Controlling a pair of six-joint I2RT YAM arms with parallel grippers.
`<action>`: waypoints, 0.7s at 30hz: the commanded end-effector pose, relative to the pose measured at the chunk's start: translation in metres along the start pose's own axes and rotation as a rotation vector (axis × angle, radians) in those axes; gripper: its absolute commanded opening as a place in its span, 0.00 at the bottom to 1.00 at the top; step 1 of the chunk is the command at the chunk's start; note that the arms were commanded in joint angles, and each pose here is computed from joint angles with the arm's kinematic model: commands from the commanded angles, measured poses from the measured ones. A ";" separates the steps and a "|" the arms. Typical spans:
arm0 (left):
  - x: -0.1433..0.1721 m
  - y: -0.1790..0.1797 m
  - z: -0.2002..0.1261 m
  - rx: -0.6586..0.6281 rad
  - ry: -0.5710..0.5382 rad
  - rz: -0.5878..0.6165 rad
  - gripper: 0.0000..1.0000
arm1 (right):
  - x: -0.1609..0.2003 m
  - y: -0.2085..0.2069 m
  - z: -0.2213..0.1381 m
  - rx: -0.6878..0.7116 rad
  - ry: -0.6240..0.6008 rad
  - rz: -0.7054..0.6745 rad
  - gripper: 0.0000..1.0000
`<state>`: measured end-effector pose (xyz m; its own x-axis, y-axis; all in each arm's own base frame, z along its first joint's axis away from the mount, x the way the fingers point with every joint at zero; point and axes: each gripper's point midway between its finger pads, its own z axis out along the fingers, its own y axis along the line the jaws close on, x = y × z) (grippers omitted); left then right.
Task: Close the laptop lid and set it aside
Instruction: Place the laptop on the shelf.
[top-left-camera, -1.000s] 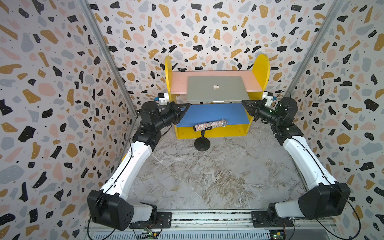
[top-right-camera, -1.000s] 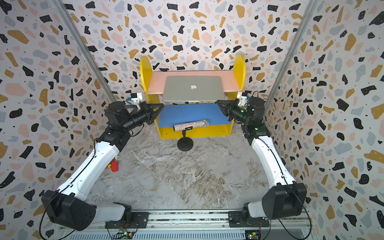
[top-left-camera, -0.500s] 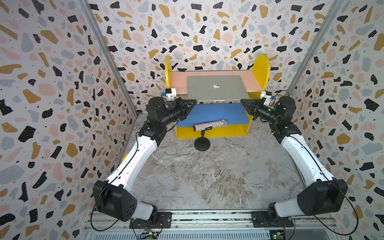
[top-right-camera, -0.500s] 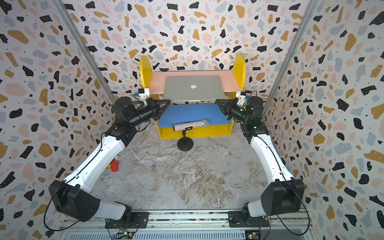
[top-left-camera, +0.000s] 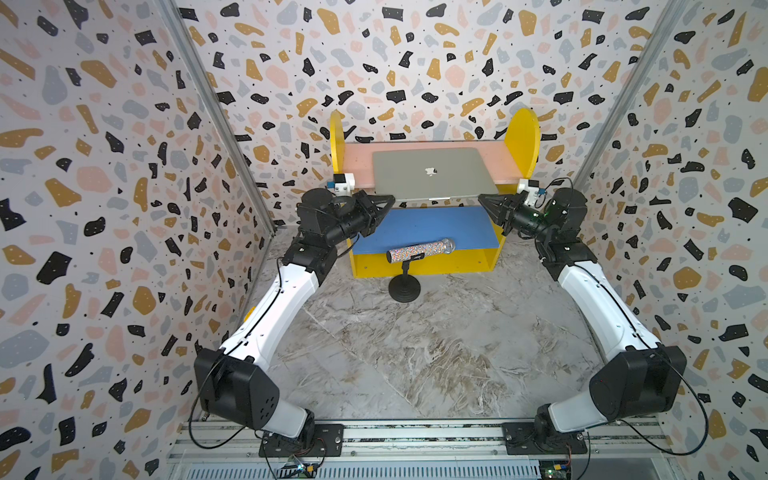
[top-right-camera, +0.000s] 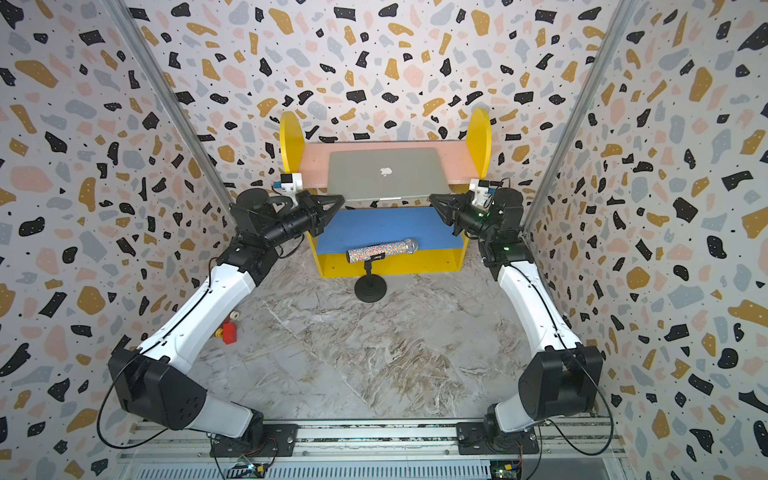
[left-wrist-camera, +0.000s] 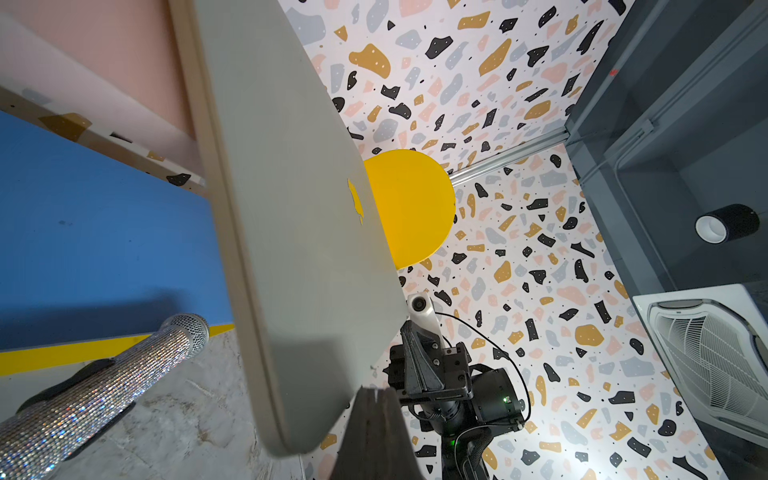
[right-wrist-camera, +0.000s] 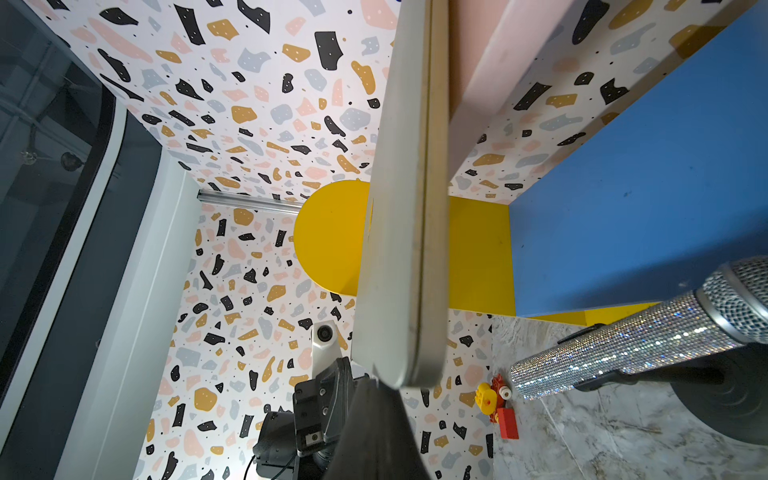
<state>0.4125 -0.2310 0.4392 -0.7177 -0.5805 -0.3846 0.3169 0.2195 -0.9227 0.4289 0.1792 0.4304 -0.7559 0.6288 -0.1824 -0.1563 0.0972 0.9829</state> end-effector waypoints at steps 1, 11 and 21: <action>-0.010 -0.021 0.002 0.055 -0.023 0.054 0.00 | -0.004 0.032 -0.002 -0.071 -0.011 -0.055 0.00; -0.021 -0.013 0.008 0.040 -0.033 0.054 0.00 | -0.007 0.029 0.001 -0.069 -0.008 -0.046 0.00; -0.013 -0.035 -0.005 0.072 -0.005 0.160 0.00 | -0.007 0.029 0.002 -0.070 -0.008 -0.045 0.00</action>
<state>0.4275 -0.2314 0.4420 -0.7040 -0.5700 -0.4236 0.3513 0.2389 -0.9053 0.4358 0.1808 0.4299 -0.7602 0.6271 -0.1699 -0.1505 0.0843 0.9850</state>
